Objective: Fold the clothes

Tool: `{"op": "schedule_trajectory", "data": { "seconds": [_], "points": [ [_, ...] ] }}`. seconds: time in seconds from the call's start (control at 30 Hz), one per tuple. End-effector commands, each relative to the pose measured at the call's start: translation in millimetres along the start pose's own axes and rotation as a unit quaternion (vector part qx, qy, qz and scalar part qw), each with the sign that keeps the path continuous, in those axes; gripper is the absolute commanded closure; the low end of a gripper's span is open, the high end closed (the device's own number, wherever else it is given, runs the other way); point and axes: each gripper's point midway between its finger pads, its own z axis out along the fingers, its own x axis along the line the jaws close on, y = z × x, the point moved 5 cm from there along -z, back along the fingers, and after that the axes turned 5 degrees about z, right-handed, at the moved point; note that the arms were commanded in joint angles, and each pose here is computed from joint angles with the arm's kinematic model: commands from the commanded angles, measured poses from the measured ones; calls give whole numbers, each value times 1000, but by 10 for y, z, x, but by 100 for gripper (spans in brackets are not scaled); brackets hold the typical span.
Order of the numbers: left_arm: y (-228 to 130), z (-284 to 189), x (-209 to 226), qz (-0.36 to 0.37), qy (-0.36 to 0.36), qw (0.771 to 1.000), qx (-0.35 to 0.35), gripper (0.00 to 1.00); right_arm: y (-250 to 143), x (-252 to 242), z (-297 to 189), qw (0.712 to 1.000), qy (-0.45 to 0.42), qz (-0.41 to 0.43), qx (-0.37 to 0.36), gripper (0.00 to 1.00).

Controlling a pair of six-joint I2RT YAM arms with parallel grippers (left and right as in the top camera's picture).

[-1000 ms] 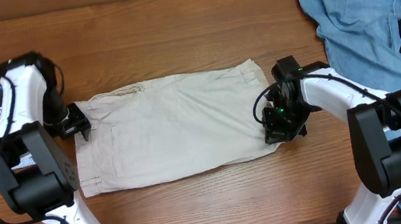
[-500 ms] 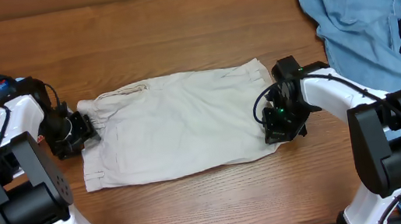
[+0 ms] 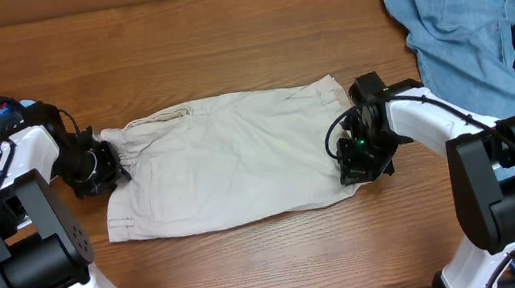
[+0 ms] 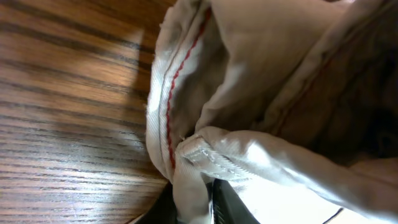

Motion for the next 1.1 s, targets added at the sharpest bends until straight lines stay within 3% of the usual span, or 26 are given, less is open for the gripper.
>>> {"op": "schedule_trajectory", "data": {
  "seconds": [0.0,0.2,0.4,0.63,0.8,1.07],
  "points": [
    [-151,343,13,-1,-11,999,54,96,26,-119,29,999,-38,3,-13,90],
    [-94,53,-11,1,16,999,51,96,49,-99,1,999,-37,1,-17,94],
    [57,-672,-130,9,27,999,-37,96,232,175,-447,996,-10,-31,-83,90],
    [19,-1456,-316,39,47,991,-118,93,130,930,-1114,967,104,-187,-137,88],
    [-57,-1873,-511,55,26,987,-148,93,-219,1535,-1012,942,163,-273,-106,88],
    [-114,-2244,-808,79,-42,981,-174,94,-421,2118,-735,933,238,-264,-62,88]
  ]
}}
